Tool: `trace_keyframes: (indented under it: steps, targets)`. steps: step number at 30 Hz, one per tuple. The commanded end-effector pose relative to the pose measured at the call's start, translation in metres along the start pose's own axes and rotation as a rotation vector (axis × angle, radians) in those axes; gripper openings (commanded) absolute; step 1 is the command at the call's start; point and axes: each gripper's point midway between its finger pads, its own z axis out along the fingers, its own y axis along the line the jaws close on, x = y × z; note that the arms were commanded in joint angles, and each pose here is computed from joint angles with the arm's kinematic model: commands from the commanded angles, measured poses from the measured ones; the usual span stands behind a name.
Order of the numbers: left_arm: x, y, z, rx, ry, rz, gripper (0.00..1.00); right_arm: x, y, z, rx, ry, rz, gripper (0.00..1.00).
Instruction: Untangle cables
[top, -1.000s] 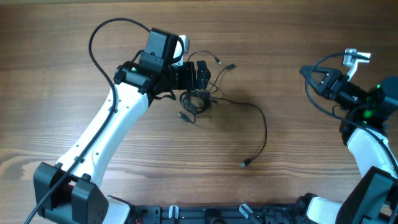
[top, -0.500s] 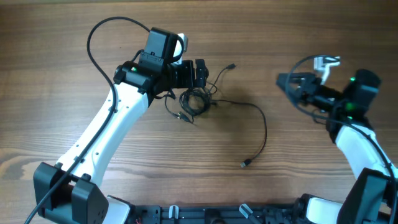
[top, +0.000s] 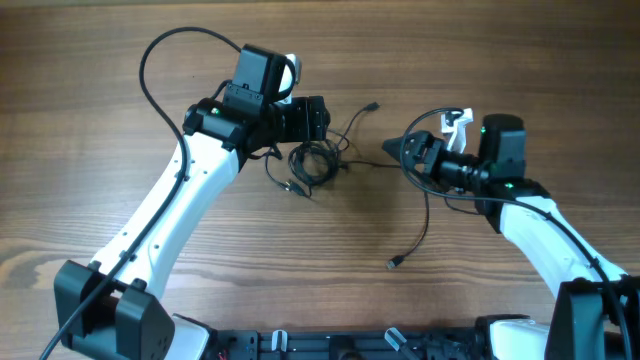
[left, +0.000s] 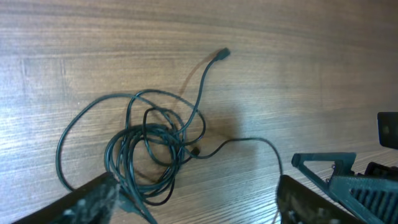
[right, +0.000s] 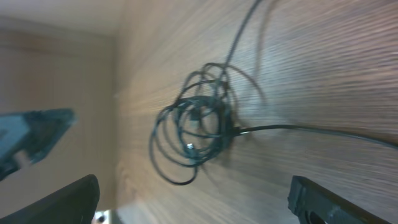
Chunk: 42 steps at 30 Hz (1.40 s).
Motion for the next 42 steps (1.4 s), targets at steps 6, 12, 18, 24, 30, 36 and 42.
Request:
trace_keyframes:
  steps: [6,12,18,24,30,36,42]
  targets:
    - [0.027,0.027,0.035,-0.112,0.122,-0.230,0.68,-0.011,-0.019,0.003,0.158,-0.091,-0.016,1.00]
    - [0.048,0.042,0.048,-0.182,0.210,-0.247,0.52,-0.010,-0.020,0.003,0.158,-0.092,0.045,1.00]
    - [0.063,0.049,0.051,-0.214,0.274,-0.260,0.37,-0.010,-0.020,0.003,0.158,-0.093,0.067,1.00]
    - [0.082,0.047,0.058,-0.222,0.332,-0.252,0.32,-0.005,-0.024,0.002,0.174,-0.076,0.085,1.00]
    - [0.093,0.046,0.070,-0.226,0.370,-0.242,0.16,-0.004,-0.024,0.002,0.174,-0.076,0.085,1.00]
    - [0.097,0.046,0.070,-0.232,0.381,-0.240,0.04,-0.001,-0.027,0.002,0.183,-0.063,0.098,1.00]
    - [0.083,0.048,0.054,-0.221,0.341,-0.257,0.04,0.016,-0.006,0.009,0.090,0.025,0.073,1.00]
